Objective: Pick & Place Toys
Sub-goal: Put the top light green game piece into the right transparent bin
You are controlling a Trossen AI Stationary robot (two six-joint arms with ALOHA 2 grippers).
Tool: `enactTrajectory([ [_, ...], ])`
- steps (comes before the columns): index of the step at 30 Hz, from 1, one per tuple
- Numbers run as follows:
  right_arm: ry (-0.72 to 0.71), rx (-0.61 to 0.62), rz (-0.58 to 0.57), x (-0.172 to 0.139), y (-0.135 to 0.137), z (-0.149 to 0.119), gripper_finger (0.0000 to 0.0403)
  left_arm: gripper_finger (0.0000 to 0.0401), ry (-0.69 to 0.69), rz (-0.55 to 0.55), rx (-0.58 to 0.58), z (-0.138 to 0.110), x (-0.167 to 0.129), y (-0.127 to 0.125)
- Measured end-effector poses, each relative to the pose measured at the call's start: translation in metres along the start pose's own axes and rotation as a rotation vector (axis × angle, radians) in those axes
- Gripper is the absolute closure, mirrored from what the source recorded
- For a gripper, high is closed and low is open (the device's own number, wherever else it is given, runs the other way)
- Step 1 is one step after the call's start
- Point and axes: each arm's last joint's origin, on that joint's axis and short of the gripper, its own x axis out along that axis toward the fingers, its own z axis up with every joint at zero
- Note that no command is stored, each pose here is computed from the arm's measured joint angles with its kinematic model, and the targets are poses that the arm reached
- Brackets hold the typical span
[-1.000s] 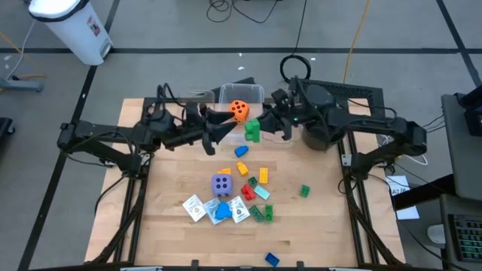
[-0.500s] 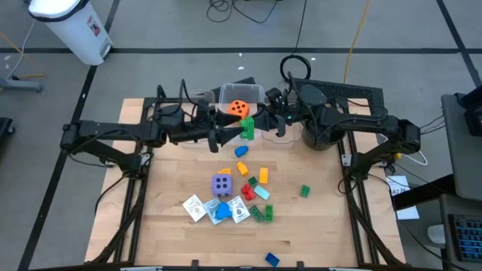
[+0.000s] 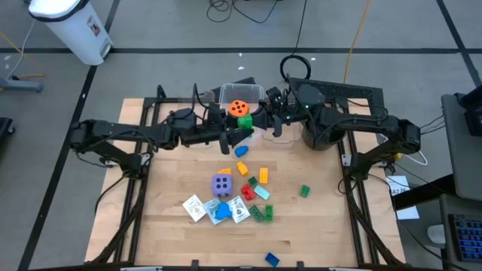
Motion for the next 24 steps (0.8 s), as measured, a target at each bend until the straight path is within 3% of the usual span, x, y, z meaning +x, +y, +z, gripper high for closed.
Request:
enactTrajectory([
  [11, -0.015, -0.030, -0.024, -0.0001, -0.0009, 0.0003, 0.0392, 0.0191, 0.011, 0.024, 0.006, -0.0011, -0.0005, 0.0014],
  [24, -0.024, -0.061, -0.032, -0.0019, -0.0034, 0.0029, 0.0392, 0.0197, 0.012, 0.027, 0.031, -0.0012, -0.0005, 0.0016],
])
